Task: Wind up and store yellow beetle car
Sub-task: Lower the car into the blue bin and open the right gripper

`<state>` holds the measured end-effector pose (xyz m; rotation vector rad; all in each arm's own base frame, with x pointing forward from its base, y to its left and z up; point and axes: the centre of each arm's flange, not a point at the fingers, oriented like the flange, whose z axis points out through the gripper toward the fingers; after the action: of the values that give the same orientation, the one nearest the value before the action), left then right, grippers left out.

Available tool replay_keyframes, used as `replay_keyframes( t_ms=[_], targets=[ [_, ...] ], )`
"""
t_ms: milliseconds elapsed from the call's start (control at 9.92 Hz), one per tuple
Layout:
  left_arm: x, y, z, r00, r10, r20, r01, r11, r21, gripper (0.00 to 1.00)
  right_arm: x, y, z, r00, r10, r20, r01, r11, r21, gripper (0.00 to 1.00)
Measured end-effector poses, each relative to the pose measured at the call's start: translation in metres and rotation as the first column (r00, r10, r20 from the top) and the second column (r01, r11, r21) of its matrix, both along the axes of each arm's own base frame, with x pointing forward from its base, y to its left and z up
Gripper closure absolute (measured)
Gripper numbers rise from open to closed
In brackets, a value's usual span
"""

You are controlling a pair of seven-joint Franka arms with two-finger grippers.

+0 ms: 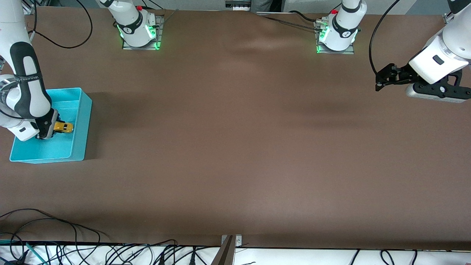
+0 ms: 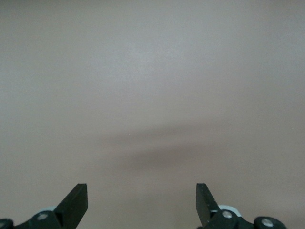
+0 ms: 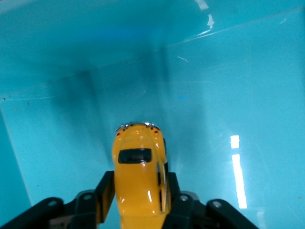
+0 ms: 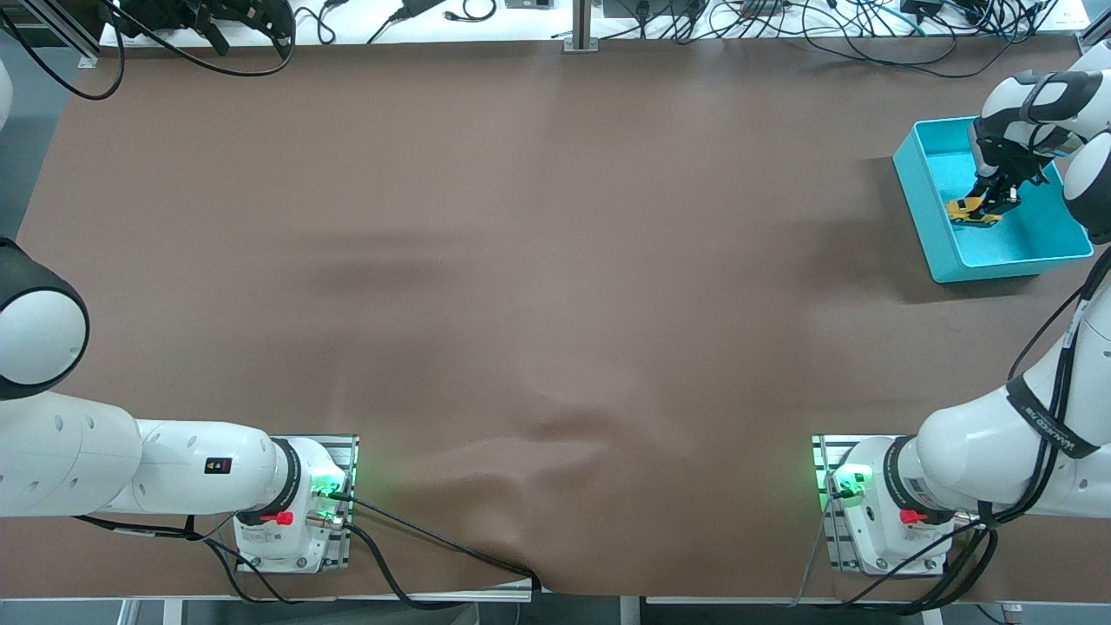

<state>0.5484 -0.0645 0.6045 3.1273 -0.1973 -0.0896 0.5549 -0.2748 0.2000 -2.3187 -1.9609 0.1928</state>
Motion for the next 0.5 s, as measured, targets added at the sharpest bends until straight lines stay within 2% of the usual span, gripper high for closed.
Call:
replay_keyframes(
  t_ms=[302,504],
  targets=[
    [0.000,0.000,0.000,1.000,0.000,0.000,0.000,1.000,0.000,0.00,0.003,0.000,0.003,1.000,0.003,0.006,-0.003,1.000,-0.002,0.01],
    [0.000,0.000,0.000,1.000,0.000,0.000,0.000,1.000,0.000,0.00,0.019,0.006,0.021,1.000,-0.029,0.002,0.029,1.000,0.005,0.00]
  ],
)
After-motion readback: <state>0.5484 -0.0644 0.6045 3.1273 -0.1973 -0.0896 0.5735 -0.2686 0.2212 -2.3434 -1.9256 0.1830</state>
